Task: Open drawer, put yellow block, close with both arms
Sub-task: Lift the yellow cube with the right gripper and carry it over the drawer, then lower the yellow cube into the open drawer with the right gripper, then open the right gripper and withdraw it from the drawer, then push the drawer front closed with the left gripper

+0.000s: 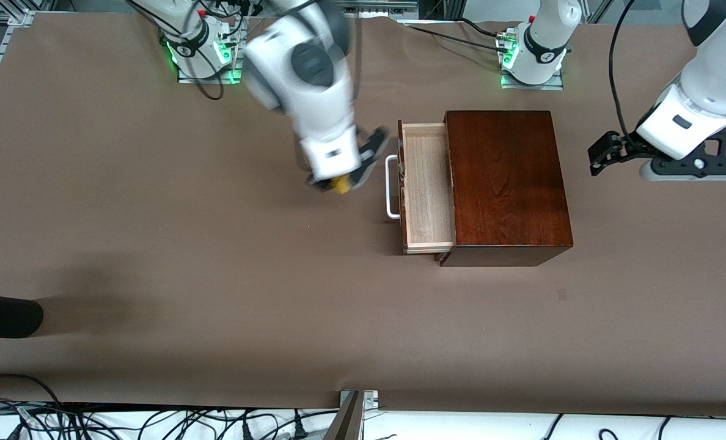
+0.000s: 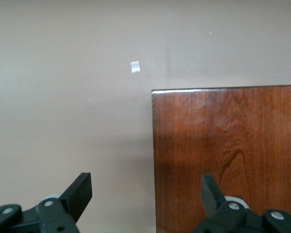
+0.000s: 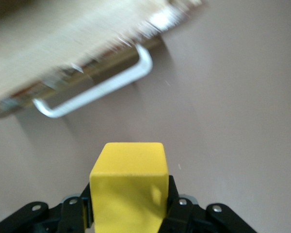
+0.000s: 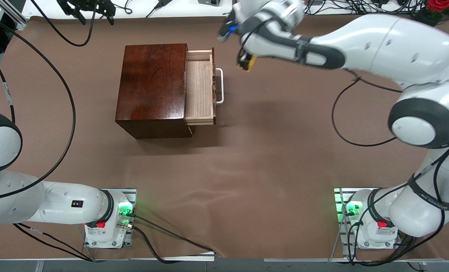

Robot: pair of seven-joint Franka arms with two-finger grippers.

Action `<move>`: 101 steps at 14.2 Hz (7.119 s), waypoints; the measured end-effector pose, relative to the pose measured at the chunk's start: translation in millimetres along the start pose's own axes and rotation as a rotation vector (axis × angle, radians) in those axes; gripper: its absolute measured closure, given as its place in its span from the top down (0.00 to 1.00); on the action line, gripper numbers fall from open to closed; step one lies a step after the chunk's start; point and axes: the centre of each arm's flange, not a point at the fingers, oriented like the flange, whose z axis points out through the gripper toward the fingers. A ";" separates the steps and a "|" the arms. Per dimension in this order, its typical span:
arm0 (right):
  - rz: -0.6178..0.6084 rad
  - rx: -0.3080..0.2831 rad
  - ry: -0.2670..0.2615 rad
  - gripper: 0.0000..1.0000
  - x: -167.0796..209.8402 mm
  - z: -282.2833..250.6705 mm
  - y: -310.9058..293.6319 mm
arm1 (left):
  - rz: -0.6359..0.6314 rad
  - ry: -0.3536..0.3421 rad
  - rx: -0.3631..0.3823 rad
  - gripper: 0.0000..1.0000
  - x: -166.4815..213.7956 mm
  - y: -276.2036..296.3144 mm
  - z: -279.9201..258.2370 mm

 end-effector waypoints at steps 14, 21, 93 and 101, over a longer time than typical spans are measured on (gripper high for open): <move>-0.465 -0.121 0.042 0.56 95.7 47.3 -160.2 | -0.012 -0.012 0.000 1.00 3.3 -6.3 5.3; -0.490 -0.112 -0.003 0.56 96.5 89.6 -150.4 | -0.008 -0.011 0.000 1.00 3.1 -4.3 5.1; 0.934 0.007 -0.011 1.00 -437.5 -155.0 280.7 | 1.580 -0.385 -0.255 1.00 -12.6 358.8 259.7; 0.929 0.036 -0.044 1.00 -436.4 -151.5 275.2 | 1.557 -0.333 -0.254 1.00 4.4 337.1 233.5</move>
